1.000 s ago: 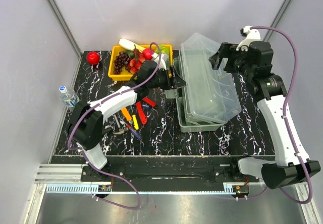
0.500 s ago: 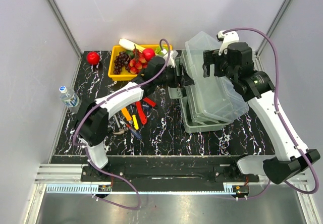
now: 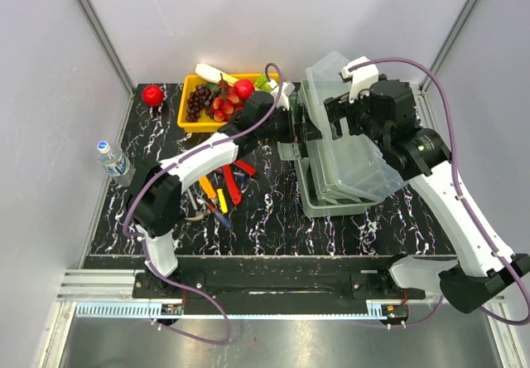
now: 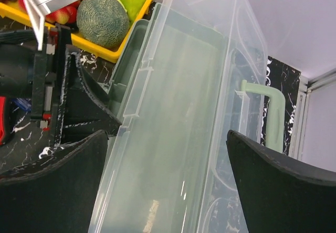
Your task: Pack the tool kit
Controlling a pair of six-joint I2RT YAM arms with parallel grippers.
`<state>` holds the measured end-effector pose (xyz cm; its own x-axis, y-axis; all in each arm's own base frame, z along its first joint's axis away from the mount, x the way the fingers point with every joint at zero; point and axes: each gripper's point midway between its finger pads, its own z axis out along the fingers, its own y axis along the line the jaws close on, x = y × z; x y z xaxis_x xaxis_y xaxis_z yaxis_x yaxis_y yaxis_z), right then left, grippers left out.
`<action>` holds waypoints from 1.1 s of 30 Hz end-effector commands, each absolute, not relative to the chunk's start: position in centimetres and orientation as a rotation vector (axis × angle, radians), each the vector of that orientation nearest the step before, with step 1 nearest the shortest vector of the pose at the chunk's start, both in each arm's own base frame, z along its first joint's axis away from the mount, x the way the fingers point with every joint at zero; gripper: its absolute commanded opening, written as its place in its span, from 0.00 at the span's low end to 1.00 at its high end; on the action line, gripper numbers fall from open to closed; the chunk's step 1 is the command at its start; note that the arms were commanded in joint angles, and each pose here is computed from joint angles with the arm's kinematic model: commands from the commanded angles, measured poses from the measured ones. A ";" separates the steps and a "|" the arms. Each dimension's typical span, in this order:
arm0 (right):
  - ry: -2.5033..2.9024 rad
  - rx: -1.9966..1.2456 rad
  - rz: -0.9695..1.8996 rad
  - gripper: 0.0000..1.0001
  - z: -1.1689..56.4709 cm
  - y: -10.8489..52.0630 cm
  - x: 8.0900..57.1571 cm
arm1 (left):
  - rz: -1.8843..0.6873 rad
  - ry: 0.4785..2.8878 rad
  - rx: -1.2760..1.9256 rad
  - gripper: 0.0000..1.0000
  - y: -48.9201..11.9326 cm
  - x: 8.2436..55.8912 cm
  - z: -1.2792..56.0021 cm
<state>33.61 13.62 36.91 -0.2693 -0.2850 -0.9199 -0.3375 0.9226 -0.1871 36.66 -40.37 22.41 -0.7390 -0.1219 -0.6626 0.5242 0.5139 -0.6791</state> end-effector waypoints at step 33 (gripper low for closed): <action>2.080 -0.639 -0.262 0.99 30.3 14.9 29.0 | -1.383 1.915 0.383 0.99 -41.9 37.3 25.9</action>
